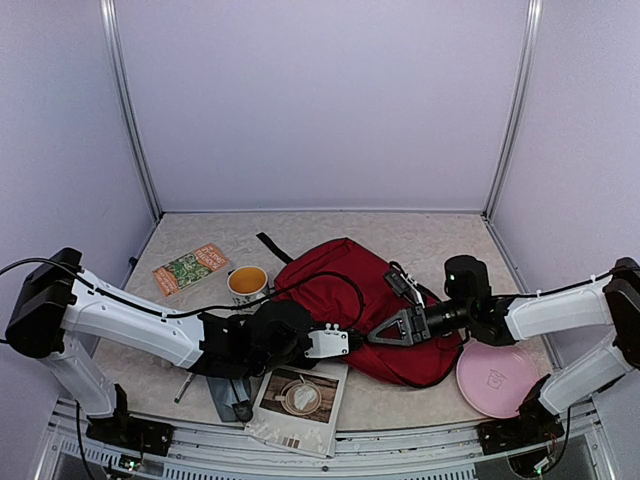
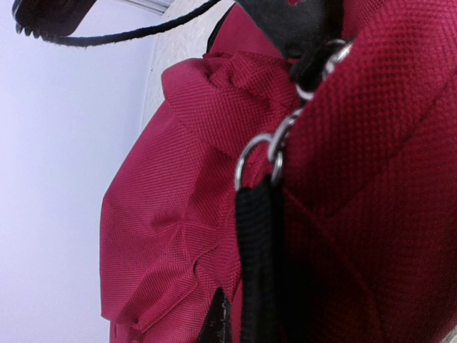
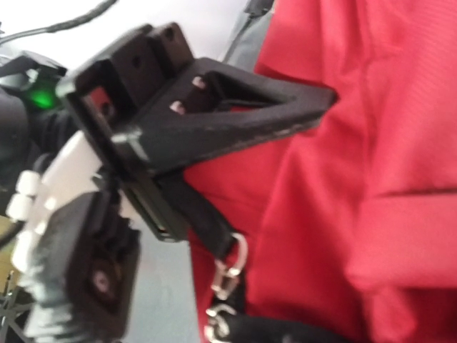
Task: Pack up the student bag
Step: Pick up the largest pocket of the bag from the student bag.
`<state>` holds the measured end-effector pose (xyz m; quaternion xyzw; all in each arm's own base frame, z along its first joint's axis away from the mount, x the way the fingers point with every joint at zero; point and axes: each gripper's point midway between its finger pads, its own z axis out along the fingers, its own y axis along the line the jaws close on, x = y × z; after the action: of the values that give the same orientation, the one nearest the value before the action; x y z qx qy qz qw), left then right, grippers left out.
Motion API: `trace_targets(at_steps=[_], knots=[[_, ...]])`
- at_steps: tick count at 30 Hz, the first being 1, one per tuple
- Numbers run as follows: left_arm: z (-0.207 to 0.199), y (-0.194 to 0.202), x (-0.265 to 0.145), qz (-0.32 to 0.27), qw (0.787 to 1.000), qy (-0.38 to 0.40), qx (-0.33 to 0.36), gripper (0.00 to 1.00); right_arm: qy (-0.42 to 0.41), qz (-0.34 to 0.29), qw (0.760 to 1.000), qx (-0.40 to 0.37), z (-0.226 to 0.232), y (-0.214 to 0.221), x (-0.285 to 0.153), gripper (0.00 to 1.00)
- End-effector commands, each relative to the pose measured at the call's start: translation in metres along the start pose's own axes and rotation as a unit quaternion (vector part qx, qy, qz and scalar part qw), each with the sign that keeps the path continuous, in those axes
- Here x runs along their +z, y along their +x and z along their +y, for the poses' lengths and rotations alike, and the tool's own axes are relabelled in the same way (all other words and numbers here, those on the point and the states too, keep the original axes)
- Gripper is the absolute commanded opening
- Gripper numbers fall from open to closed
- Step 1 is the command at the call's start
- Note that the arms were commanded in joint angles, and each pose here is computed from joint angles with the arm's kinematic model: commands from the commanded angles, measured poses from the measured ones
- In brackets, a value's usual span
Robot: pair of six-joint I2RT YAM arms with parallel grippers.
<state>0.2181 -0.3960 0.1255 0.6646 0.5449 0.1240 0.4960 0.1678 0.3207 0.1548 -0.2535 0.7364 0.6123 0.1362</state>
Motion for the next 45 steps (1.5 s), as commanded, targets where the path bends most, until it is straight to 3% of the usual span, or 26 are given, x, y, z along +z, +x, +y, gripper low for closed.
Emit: trace_targets(at_steps=[1,11,13,15,17,24,34,45], knots=[[0.007,-0.012,-0.007,-0.023,1.0,-0.009,-0.008,0.0,0.042,-0.006,0.999,0.002,-0.014,-0.005,-0.011,0.41],[0.002,-0.014,-0.004,-0.021,1.0,-0.005,0.012,0.0,0.021,-0.007,0.999,0.031,-0.027,-0.003,-0.004,0.63],[0.003,-0.014,-0.004,-0.021,1.0,-0.006,0.011,0.0,0.012,-0.005,0.999,0.032,-0.026,-0.005,-0.001,0.73],[0.003,-0.014,-0.004,-0.021,1.0,-0.006,0.009,0.0,0.01,-0.001,0.999,0.033,-0.027,-0.004,0.0,0.76],[0.003,-0.014,-0.003,-0.019,1.0,-0.006,0.007,0.0,-0.005,0.003,0.999,0.034,-0.023,-0.002,0.0,0.72],[0.002,-0.014,-0.003,-0.018,1.0,-0.005,0.006,0.0,-0.097,0.004,0.995,0.002,0.024,-0.004,-0.002,0.46],[0.002,-0.014,-0.004,-0.02,1.0,-0.004,0.004,0.0,-0.061,0.007,0.998,0.027,0.012,0.003,-0.003,0.39],[0.003,-0.014,-0.005,-0.021,1.0,-0.004,0.003,0.0,-0.041,-0.003,0.999,0.028,0.0,-0.013,0.008,0.23]])
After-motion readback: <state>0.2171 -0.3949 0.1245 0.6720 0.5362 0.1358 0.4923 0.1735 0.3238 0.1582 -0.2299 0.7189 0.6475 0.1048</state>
